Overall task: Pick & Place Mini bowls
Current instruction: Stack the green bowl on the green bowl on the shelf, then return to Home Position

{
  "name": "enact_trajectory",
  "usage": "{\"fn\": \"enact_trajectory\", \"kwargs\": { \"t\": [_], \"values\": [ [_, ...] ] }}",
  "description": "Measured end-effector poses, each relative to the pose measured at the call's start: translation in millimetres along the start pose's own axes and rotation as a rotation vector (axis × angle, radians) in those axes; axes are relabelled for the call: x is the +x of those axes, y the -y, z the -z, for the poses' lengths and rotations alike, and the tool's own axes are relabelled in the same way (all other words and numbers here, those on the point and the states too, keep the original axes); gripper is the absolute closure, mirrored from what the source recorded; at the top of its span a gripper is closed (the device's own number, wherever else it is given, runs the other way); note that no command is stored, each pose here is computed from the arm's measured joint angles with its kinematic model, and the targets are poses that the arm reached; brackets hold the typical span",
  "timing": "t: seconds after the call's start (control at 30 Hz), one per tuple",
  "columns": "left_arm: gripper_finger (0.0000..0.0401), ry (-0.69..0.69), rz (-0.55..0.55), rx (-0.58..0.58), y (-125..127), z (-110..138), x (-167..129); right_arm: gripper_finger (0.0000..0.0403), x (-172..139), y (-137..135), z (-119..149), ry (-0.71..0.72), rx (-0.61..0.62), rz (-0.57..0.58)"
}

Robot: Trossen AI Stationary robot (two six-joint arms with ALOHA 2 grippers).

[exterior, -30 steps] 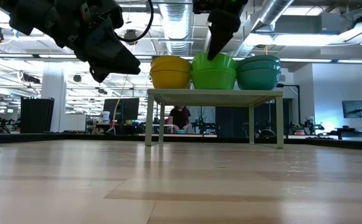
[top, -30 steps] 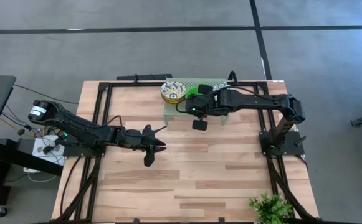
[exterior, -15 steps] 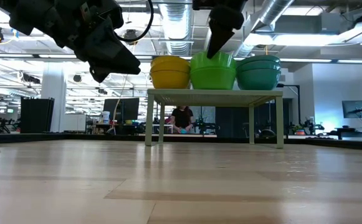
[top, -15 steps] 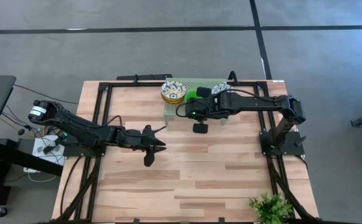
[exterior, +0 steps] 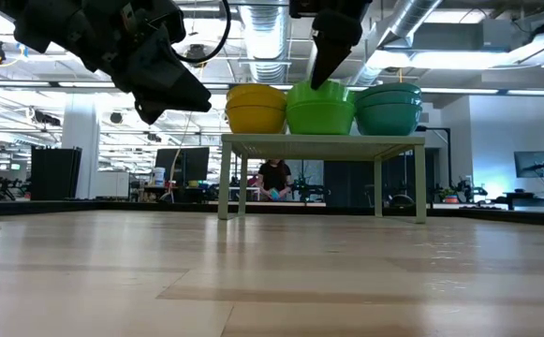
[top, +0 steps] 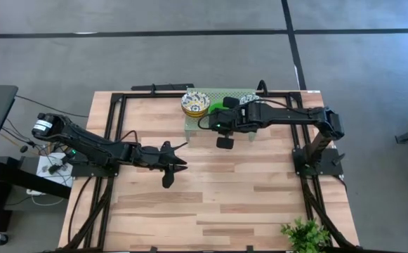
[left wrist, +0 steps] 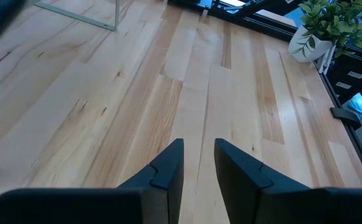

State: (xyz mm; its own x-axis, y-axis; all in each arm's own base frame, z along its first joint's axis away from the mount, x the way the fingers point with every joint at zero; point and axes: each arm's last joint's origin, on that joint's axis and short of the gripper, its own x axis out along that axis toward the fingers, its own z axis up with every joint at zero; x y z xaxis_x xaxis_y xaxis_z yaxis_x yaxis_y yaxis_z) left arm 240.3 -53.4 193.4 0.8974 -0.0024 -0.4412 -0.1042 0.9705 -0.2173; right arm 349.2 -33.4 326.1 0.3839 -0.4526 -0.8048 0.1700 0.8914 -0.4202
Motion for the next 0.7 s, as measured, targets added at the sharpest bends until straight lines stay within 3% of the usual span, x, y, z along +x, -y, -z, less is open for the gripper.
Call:
{"fn": "enact_trajectory", "kwargs": {
  "t": [0.23, 0.4, 0.7],
  "values": [
    [0.0311, 0.0, 0.0, 0.0, 0, 0, 0, 0.0251, 0, 1, -1, 0.007, -0.003, 0.035],
    [0.0311, 0.001, 0.0, 0.0, 0, 0, 0, 0.0214, -6, -9, -5, 0.048, -0.075, 0.024],
    [0.0311, 0.119, 0.037, 0.08, 2, -20, -23, 0.0198, -80, -41, -19, 0.186, -0.192, -0.052]
  ]
}}
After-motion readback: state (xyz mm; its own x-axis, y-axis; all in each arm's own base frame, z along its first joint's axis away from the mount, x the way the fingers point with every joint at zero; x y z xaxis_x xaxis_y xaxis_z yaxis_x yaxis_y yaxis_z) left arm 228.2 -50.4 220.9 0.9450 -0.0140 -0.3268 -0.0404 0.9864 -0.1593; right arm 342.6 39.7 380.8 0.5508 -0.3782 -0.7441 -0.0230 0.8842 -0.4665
